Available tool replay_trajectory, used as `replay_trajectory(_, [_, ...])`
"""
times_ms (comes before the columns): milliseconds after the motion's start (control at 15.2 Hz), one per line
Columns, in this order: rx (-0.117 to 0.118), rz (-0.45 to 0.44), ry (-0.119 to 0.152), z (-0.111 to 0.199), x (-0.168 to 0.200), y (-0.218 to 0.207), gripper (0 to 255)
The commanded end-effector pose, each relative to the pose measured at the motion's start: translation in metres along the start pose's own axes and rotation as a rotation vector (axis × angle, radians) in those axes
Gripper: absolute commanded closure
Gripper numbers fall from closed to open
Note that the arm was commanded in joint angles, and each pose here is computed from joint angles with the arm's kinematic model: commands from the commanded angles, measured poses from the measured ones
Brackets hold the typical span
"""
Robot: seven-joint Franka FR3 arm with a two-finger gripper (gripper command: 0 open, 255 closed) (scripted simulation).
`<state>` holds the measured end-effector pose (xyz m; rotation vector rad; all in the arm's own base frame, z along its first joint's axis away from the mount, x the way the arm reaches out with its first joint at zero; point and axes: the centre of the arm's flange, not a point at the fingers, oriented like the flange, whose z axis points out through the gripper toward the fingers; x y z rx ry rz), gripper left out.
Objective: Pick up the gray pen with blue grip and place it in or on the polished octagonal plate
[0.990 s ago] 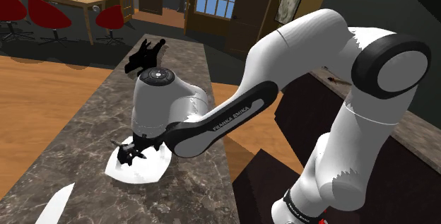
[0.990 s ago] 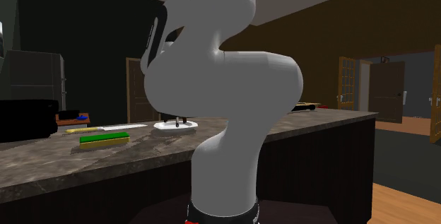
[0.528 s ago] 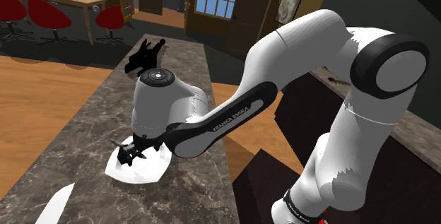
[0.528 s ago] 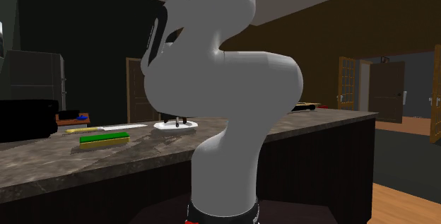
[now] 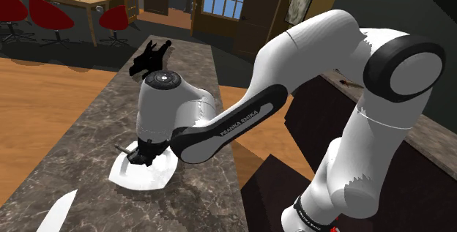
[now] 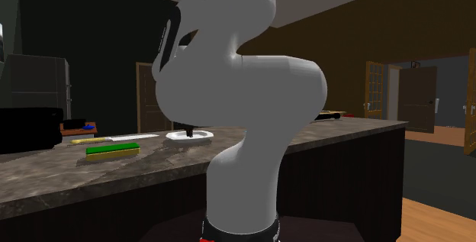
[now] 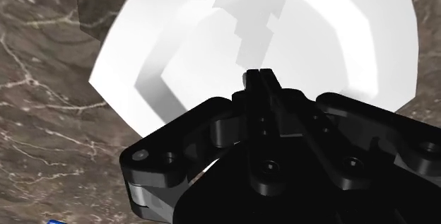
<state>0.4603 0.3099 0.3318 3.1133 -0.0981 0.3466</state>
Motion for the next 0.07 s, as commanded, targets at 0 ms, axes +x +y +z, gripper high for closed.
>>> replay_trajectory(0, [-0.001, 0.0, -0.002, 0.0009, -0.0004, 0.0003, 255])
